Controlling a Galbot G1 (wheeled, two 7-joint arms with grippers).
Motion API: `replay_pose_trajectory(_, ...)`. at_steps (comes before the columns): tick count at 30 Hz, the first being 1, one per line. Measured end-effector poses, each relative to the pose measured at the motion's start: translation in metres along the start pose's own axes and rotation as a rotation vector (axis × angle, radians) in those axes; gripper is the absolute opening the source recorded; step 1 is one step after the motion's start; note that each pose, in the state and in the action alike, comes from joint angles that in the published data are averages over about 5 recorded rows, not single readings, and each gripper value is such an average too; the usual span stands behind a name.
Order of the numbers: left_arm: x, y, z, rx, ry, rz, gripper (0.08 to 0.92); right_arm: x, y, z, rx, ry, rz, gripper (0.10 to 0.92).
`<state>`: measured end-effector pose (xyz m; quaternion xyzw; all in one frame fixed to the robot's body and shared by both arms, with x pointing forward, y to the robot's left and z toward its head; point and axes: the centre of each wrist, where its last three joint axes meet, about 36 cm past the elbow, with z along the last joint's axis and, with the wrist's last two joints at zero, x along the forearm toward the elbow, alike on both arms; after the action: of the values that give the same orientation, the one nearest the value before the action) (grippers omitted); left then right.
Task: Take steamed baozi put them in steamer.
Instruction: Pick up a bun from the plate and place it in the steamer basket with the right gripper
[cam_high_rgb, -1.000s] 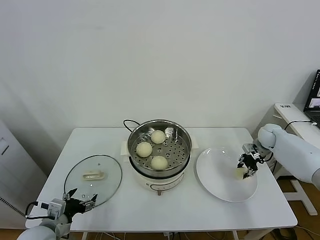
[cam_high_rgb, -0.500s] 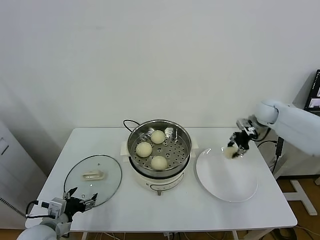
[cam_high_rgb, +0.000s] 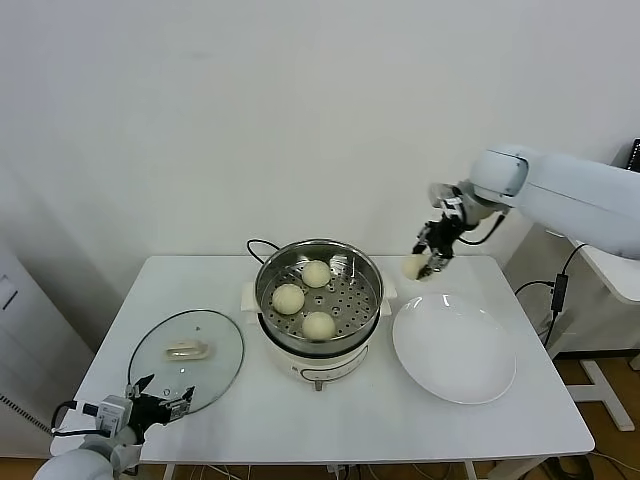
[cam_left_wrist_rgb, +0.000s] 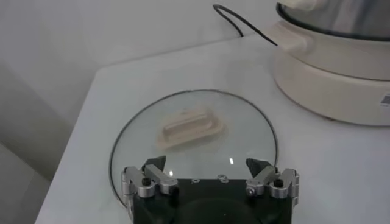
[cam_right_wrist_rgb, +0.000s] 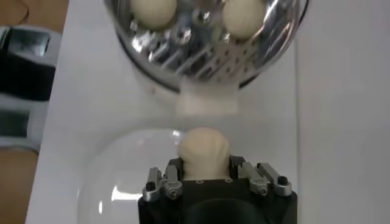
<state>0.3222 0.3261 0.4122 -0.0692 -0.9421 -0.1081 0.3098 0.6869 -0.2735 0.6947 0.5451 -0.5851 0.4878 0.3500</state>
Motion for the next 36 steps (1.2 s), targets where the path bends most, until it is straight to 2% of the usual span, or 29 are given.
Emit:
replay_pose_trajectory(13, 0.000, 0.000, -0.001, 0.002, -0.003, -0.001, 0.823, -0.036, -0.001, -0.073, -0.031, -0.009, 0.006, 0.458)
replay_pose_trajectory(36, -0.002, 0.001, 0.001, 0.005, 0.004, 0.001, 0.823, -0.121, 0.016, -0.088, -0.088, 0.025, -0.001, 0.466)
